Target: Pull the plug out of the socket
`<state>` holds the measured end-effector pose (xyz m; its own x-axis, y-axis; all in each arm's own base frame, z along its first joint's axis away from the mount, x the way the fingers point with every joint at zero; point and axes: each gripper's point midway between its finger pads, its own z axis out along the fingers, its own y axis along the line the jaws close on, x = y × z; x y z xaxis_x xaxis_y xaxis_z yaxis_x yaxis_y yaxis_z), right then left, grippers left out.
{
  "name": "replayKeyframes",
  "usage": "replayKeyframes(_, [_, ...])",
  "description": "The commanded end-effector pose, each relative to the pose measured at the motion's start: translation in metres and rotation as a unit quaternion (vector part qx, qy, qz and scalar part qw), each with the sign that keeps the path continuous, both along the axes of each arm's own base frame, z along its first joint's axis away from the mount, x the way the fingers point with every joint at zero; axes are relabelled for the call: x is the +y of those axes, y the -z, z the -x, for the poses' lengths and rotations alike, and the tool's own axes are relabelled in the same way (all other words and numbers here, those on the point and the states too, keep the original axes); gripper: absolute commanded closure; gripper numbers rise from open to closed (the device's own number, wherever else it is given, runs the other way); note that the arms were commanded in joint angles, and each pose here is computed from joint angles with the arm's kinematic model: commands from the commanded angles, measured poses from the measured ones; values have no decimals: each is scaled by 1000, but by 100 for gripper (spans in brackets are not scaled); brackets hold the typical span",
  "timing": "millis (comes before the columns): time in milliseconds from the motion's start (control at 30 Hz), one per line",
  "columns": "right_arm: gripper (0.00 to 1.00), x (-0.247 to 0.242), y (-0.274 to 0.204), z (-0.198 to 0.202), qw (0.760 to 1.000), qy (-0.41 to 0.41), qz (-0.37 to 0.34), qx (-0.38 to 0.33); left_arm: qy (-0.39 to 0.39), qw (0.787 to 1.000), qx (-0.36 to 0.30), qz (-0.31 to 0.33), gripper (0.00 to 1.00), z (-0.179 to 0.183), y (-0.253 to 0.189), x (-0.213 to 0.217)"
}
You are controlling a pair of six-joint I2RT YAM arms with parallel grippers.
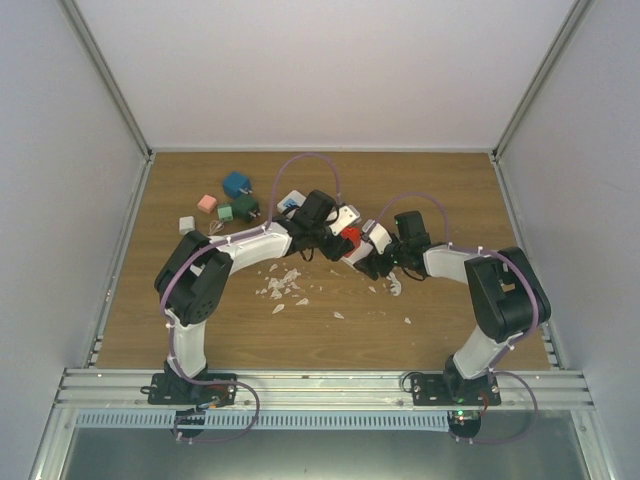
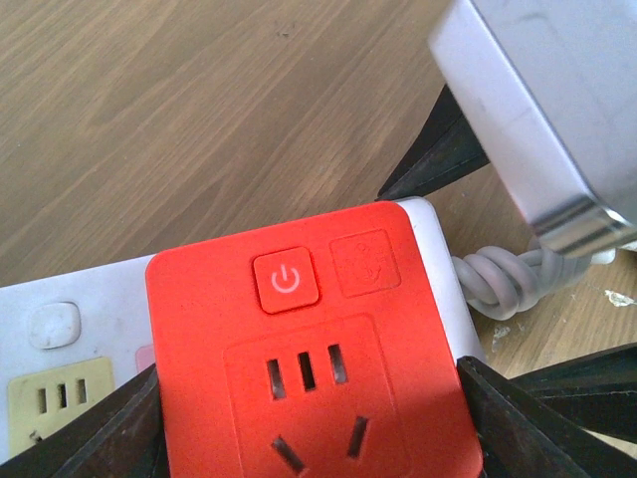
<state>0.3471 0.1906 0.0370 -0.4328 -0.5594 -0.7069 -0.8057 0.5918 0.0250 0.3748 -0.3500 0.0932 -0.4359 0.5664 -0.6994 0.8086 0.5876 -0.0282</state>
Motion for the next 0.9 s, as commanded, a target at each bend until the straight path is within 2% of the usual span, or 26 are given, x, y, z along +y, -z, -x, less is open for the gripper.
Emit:
replayKeyframes(0, [37, -5, 9, -9, 999, 7, 35, -11, 32, 996, 18, 78, 65, 8, -45, -17])
replayKeyframes(100, [44, -4, 10, -9, 999, 6, 37, -11, 47, 994, 23, 101, 69, 14, -58, -24])
replayKeyframes(167, [47, -4, 11, -8, 999, 6, 38, -9, 46, 994, 5, 94, 71, 14, -63, -26])
replayKeyframes(300, [48, -5, 12, -9, 999, 11, 41, -6, 46, 995, -80, 32, 72, 19, -62, -31])
replayKeyframes(400, [48, -5, 13, -9, 999, 12, 41, -3, 34, 994, -107, -3, 73, 17, -54, -30])
replayKeyframes(500, [49, -6, 14, -9, 999, 15, 42, -3, 24, 995, -98, -12, 74, 12, -50, -26])
replayKeyframes(733, [51, -7, 15, -10, 999, 19, 44, 0, 42, 993, 15, 113, 76, 14, -76, -15])
replayKeyframes(867, [51, -7, 15, -11, 999, 20, 45, 0, 28, 997, -33, 64, 77, 11, -72, -12])
